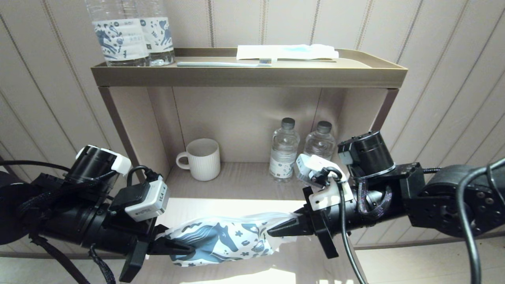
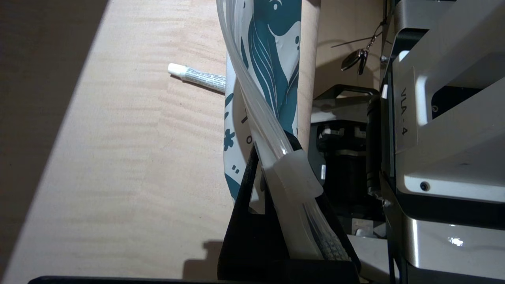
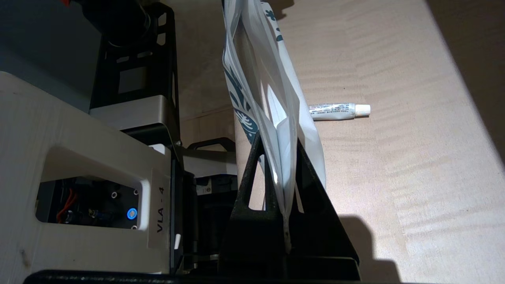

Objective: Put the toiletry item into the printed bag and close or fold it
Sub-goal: Hand it to the other hand

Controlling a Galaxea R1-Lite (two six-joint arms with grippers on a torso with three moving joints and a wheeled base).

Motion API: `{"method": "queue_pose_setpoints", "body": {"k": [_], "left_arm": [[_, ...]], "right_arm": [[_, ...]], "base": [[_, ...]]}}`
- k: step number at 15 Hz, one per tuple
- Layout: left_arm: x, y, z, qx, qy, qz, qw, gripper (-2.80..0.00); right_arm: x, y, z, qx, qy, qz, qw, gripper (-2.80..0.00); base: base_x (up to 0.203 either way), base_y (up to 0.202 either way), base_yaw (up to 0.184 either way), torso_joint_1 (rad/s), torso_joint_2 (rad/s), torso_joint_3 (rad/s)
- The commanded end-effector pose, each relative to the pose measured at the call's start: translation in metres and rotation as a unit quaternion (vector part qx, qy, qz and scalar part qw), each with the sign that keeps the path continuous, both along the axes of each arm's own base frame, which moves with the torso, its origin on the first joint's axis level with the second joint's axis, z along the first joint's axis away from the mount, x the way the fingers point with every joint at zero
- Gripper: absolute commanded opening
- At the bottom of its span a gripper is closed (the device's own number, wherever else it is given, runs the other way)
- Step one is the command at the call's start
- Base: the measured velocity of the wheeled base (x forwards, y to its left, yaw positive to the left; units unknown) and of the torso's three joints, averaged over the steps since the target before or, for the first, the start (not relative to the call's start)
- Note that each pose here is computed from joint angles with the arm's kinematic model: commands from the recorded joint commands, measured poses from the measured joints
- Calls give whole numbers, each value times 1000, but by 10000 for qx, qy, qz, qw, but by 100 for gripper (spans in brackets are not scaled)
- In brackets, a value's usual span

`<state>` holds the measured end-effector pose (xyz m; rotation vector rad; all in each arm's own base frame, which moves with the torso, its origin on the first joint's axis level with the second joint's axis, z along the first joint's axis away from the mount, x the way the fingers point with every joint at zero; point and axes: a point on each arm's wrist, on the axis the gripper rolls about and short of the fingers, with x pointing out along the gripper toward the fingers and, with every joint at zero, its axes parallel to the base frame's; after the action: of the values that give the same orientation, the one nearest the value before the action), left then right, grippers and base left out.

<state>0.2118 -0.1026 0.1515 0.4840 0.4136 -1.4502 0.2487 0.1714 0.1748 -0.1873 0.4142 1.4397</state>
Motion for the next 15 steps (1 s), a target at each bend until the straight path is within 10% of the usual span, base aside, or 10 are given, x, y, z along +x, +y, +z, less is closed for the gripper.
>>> {"method": "queue_pose_setpoints", "body": {"k": [1,12,13,15], "left_arm": [[0,0,0,-21,-6,-32,10000,-280],[0,0,0,-18,1,-33,10000,-280],[0,0,0,-18,1,-33,10000,-280],[0,0,-1,-16,6,-26,10000,-280]], "right_arm": [[0,0,-1,1,-3,36,10000,-280],[0,0,1,-10,-20,-31,10000,-280],[1,0,1,-19,-32,-52,10000,0],[2,0,3,-3,-65,-57,10000,0]], "base": [[0,0,0,0,0,0],[0,0,0,0,0,0],[0,0,0,0,0,0],[0,0,0,0,0,0]]}}
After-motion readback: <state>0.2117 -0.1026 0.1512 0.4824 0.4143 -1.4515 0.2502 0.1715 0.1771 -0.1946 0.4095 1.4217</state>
